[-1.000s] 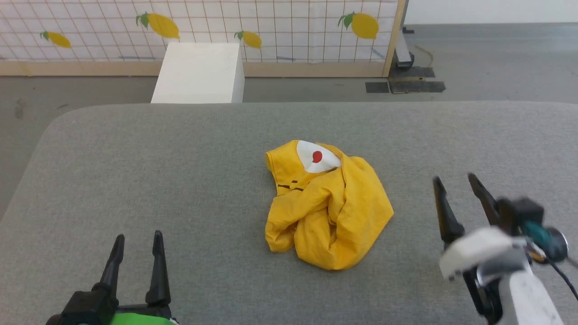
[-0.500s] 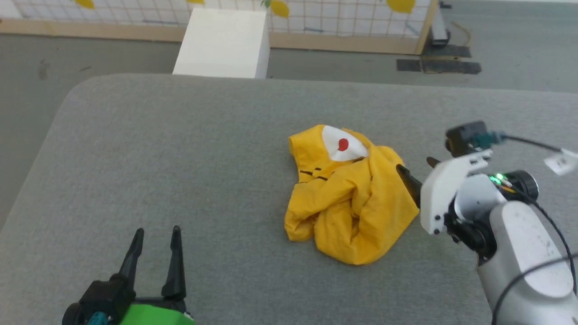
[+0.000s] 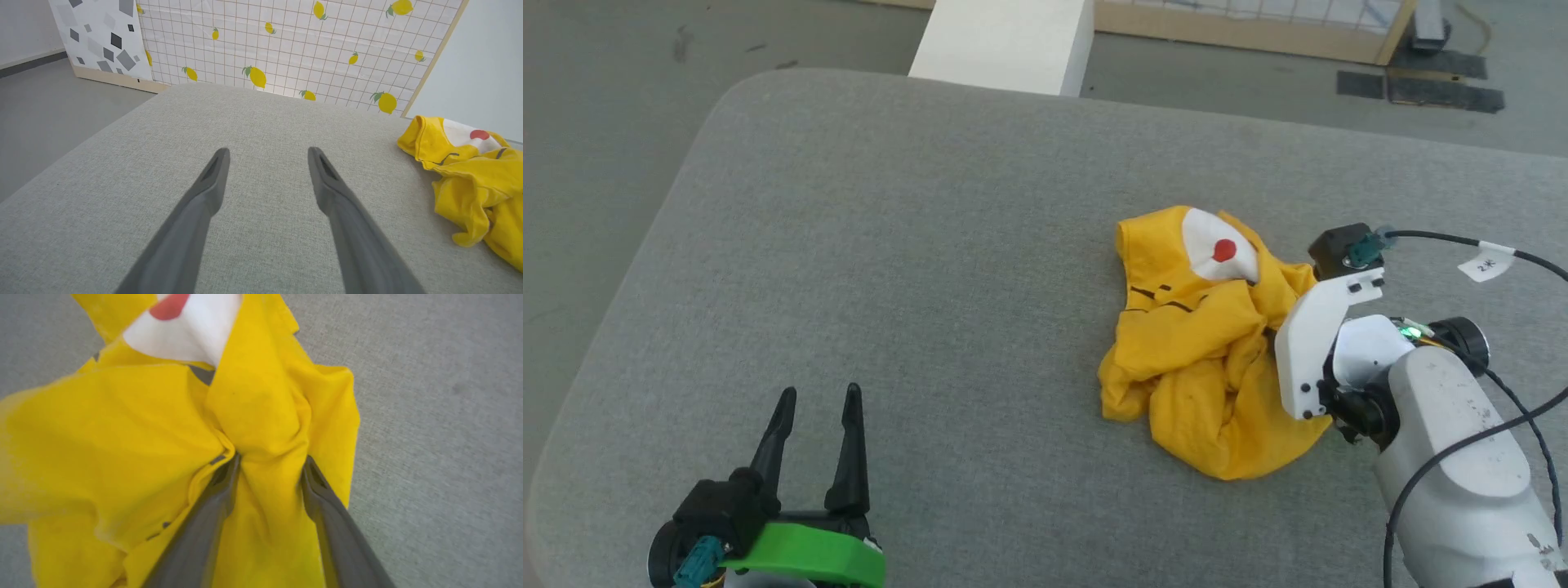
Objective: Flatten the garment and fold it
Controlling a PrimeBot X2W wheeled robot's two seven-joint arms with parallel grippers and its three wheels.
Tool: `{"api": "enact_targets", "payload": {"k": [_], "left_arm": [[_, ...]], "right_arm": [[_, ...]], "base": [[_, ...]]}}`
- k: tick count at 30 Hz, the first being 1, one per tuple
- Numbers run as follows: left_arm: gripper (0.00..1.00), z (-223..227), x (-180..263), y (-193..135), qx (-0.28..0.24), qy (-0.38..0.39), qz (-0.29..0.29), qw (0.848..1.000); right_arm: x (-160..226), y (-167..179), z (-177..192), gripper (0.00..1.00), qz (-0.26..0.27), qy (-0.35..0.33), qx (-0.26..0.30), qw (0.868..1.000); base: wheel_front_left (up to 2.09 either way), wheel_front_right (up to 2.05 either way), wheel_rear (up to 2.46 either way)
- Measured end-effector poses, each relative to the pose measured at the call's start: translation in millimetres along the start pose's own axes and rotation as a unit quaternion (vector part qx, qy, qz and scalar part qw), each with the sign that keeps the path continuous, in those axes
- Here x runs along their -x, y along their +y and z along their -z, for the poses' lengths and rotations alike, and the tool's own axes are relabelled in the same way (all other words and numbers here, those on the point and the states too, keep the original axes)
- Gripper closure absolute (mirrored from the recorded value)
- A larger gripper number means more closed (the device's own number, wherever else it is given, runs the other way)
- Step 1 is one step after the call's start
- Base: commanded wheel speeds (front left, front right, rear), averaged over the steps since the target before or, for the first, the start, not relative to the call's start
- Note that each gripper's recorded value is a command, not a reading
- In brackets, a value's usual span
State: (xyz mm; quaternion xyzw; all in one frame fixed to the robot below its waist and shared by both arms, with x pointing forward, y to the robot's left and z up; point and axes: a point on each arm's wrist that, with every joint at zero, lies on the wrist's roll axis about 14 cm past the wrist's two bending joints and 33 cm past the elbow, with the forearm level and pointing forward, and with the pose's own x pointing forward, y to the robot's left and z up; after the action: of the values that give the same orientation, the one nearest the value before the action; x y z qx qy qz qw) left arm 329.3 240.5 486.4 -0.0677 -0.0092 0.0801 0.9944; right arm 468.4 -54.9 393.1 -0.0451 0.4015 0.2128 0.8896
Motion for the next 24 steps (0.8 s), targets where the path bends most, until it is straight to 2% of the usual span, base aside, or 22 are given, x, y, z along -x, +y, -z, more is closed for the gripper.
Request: {"api": "enact_targets", "payload": {"k": [3, 7, 11, 15, 17, 20, 24], "left_arm": [[0.00, 2.6, -0.1, 4.6, -0.002, 0.005, -0.007, 1.000], [0.00, 5.0, -3.1, 1.3, 0.000, 0.008, -0.002, 1.000], [0.00, 4.2, -7.3, -7.3, 0.002, 0.004, 0.012, 1.000], [0.00, 0.1, -11.1, -17.4, 0.006, -0.004, 0.029, 1.000], [0.00, -2.0, -12.5, -21.6, 0.007, -0.008, 0.036, 0.999], [0.00, -2.4, -13.3, -26.9, 0.007, -0.009, 0.045, 0.999], [0.00, 1.6, -15.5, -32.0, 0.007, -0.003, 0.053, 0.999]], "right_arm": [[-7.3, 4.3, -7.3, 1.00, -0.005, -0.013, 0.001, 1.000], [-1.4, 2.0, -43.9, 1.00, -0.003, -0.079, 0.001, 0.997], [21.1, -10.8, -83.4, 1.00, 0.005, -0.158, -0.021, 0.987], [52.2, -42.3, -95.4, 1.00, 0.034, -0.203, -0.041, 0.978], [67.8, -62.5, -88.6, 1.00, 0.057, -0.216, -0.052, 0.973], [88.7, -94.1, -57.4, 1.00, 0.094, -0.219, -0.091, 0.967], [104.0, -117.6, 26.7, 1.00, 0.142, -0.159, -0.150, 0.965]], "base": [[0.00, 0.00, 0.00], [0.00, 0.00, 0.00], [0.00, 0.00, 0.00], [0.00, 0.00, 0.00], [0.00, 0.00, 0.00], [0.00, 0.00, 0.00], [0.00, 0.00, 0.00]]}}
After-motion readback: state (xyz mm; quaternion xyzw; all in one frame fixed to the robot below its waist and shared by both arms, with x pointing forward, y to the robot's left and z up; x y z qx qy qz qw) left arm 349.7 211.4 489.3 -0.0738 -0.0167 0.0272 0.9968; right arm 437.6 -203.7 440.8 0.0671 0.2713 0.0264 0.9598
